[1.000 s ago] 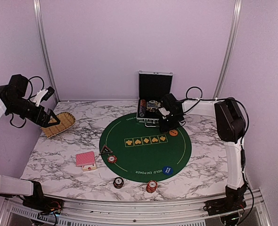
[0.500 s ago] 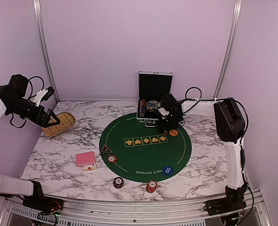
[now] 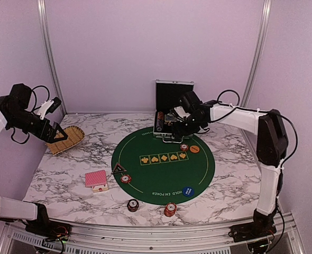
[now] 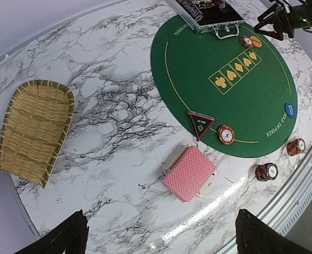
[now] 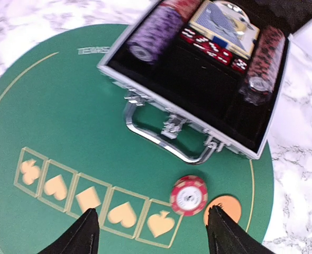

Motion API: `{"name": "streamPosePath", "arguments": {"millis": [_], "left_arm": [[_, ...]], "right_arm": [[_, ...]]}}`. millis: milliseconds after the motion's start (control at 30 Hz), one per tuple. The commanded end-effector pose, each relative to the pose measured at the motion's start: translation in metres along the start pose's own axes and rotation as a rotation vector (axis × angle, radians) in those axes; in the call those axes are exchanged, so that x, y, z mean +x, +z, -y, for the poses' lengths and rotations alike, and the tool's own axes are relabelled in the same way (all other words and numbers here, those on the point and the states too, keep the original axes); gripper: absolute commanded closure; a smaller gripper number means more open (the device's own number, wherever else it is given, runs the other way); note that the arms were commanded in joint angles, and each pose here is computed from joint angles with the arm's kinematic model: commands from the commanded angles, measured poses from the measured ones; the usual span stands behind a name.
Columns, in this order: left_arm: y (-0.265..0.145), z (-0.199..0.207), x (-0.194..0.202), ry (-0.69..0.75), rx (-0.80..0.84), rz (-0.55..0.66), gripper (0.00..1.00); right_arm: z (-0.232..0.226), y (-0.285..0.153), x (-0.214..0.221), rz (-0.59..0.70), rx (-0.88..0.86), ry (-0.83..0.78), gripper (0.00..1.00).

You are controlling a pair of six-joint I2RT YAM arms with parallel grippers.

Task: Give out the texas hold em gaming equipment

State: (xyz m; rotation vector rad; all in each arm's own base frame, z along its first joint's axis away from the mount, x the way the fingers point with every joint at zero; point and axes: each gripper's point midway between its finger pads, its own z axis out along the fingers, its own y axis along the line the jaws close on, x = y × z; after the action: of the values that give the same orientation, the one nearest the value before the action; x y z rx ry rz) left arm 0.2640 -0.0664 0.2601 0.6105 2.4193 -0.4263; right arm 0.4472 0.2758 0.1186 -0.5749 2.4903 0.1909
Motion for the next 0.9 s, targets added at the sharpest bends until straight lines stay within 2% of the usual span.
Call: {"name": "streamPosePath", "arguments": {"millis": [0, 167, 500, 700, 867], "left_arm": [[0.002, 0.007, 0.009, -0.016, 0.032, -0.026, 0.01], [0.005, 0.005, 0.01, -0.032, 0.036, -0.039, 0.01], [0.011, -0.001, 0.021, -0.022, 0.006, -0.079, 0.01], [0.018, -0.015, 0.026, -0.036, -0.048, -0.108, 0.01], [0.023, -0.03, 0.023, -0.04, -0.097, -0.136, 0.01]], "right_arm": [[-0.066, -0.051, 0.008, 0.042, -0.067, -0.105, 0.3], [-0.115, -0.084, 0.049, 0.014, -0.145, -0.176, 0.19], [-0.178, -0.133, 0.114, -0.067, -0.274, -0.271, 0.11], [-0.201, -0.135, 0.153, -0.149, -0.344, -0.307, 0.1], [-0.203, -0.121, 0.183, -0.224, -0.325, -0.333, 0.1]]}}
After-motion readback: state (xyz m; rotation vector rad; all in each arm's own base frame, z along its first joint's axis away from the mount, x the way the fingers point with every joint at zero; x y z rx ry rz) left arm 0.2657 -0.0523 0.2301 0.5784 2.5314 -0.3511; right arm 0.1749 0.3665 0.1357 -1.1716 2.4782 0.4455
